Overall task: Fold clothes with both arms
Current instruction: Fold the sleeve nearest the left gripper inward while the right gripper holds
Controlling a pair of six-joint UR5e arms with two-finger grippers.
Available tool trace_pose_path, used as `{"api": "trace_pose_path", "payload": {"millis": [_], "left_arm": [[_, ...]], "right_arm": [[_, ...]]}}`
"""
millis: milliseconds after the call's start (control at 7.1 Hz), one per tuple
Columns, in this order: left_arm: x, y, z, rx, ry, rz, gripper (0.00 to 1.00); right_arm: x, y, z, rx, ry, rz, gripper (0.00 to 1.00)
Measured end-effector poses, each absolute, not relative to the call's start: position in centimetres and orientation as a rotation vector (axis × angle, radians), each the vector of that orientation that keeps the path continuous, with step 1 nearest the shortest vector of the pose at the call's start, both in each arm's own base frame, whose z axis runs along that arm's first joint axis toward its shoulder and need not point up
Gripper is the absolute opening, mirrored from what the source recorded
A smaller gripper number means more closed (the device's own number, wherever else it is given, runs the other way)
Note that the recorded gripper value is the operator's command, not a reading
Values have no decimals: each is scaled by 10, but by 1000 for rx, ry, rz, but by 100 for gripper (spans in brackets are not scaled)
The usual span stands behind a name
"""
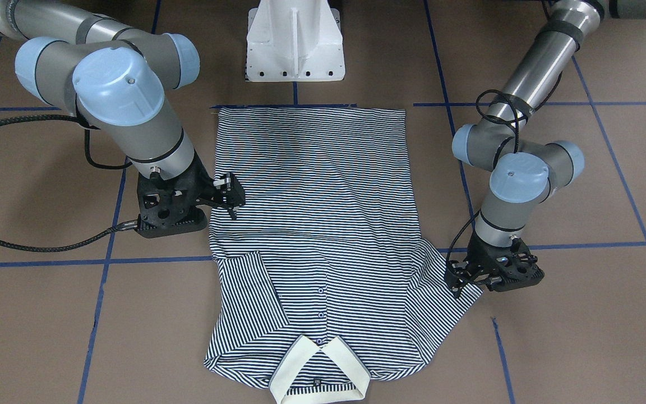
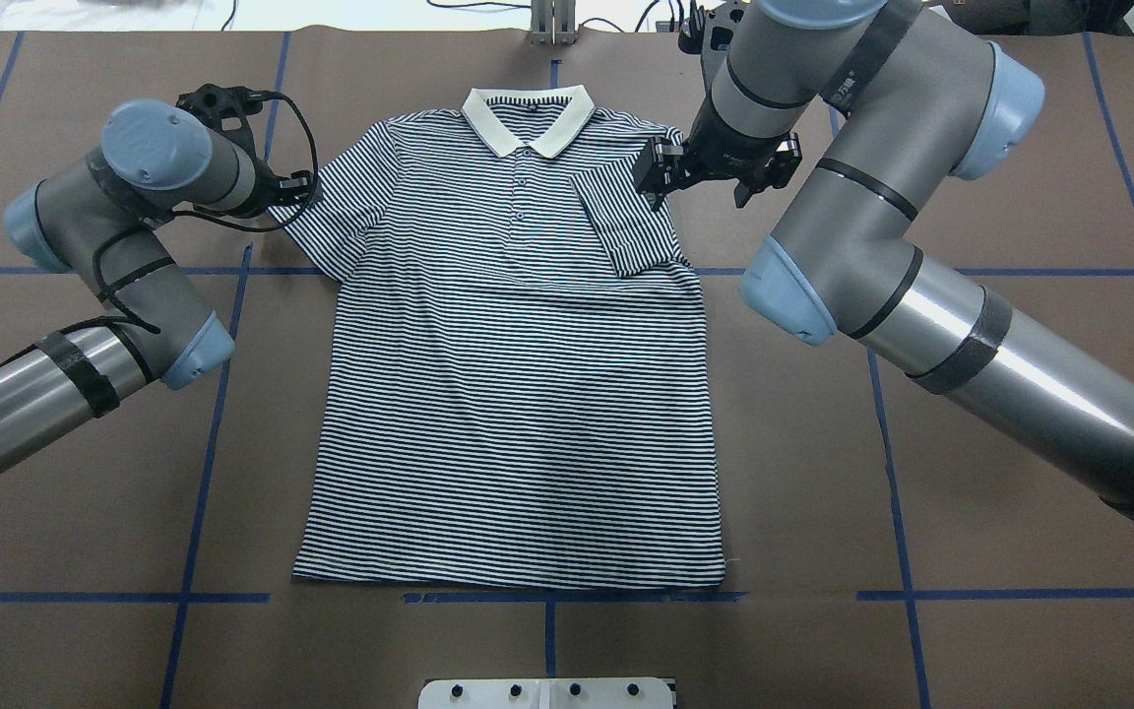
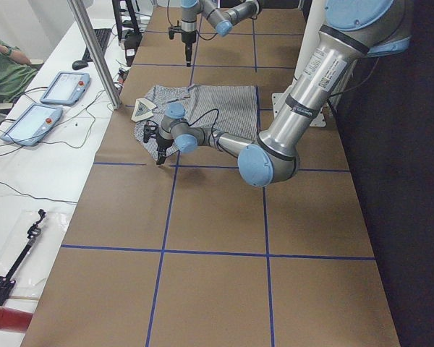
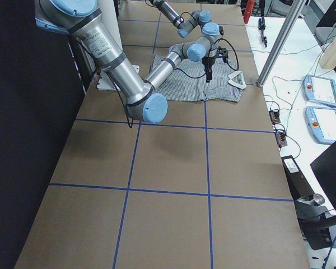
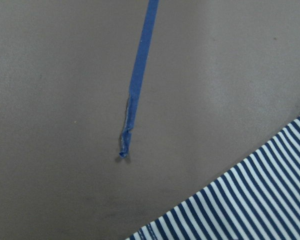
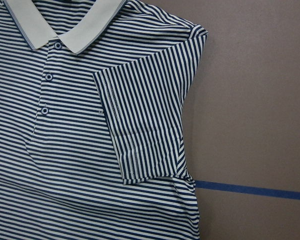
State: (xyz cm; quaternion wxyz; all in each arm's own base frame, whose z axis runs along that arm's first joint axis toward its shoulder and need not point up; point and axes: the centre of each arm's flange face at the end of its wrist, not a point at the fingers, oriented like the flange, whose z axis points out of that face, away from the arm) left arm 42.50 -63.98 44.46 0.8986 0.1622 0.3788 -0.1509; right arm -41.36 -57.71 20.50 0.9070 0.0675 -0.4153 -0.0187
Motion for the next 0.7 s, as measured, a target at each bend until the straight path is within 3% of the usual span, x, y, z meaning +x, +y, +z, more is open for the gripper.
{"api": "trace_pose_path", "payload": {"millis": [422,704], "left_arm": [[424,-641,445,335,781,-316,0],[425,-641,441,332,784,-319,0]], "right_arm": [[-414,-577,206,137,-856,-38,100],[-416,-576,207,132,-855,-35,100]]}}
